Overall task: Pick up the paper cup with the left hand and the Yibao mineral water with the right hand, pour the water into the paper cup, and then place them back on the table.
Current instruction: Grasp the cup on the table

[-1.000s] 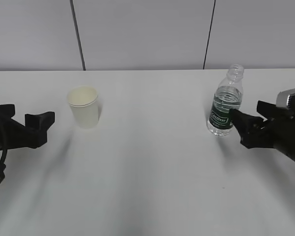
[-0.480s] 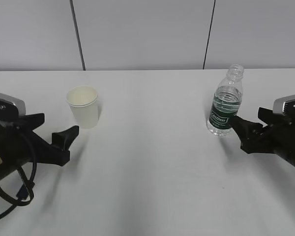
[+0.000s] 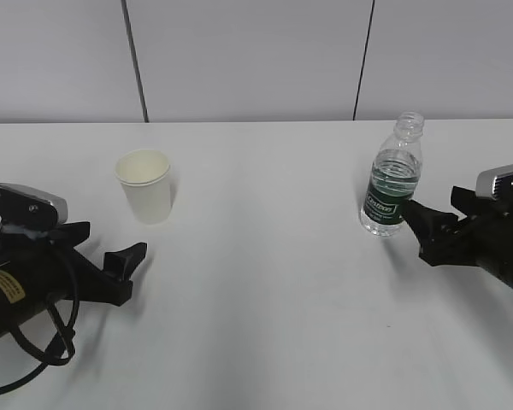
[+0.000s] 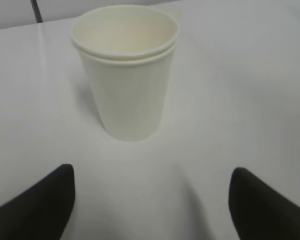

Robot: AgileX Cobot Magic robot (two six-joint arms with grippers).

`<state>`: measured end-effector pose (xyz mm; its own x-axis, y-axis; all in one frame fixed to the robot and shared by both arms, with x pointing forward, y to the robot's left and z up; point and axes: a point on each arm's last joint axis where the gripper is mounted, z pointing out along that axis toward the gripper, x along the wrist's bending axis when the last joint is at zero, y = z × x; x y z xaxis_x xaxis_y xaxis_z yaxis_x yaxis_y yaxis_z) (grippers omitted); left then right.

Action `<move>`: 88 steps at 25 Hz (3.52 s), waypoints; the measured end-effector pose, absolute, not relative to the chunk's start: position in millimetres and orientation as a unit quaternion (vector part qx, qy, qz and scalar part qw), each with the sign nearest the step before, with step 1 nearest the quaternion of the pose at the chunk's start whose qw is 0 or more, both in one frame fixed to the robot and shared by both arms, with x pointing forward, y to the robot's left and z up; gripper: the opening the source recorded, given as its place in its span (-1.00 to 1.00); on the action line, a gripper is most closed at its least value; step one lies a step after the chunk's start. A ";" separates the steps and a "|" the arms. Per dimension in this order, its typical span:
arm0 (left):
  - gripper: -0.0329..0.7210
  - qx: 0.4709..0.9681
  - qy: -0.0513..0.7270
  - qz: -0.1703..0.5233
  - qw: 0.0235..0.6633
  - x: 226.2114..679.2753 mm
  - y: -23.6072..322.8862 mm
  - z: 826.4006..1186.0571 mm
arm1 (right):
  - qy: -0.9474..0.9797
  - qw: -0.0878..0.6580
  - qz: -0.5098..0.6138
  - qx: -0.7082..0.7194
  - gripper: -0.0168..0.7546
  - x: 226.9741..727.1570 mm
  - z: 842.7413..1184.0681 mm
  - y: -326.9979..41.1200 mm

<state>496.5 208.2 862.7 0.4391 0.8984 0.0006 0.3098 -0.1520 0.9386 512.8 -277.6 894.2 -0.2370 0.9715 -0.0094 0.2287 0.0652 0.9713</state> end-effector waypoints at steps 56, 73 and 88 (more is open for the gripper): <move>0.41 0.644 0.442 0.353 0.515 591.9 186.3 832.5 | 0.621 0.386 0.483 0.482 0.56 512.8 894.5 -277.6; 0.29 0.643 0.442 0.353 0.516 591.9 186.3 832.5 | 0.623 0.340 0.471 0.524 0.57 511.1 867.0 -277.4; 0.29 0.643 0.442 0.353 0.516 591.9 186.3 832.5 | 0.613 0.354 0.484 0.514 0.59 542.3 862.4 -277.3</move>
<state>591.9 186.3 832.5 0.3593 0.9332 -0.0010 0.2042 -0.0775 0.9758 542.3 -277.3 862.4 -0.2214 0.9731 0.0642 0.2879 0.0023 0.9577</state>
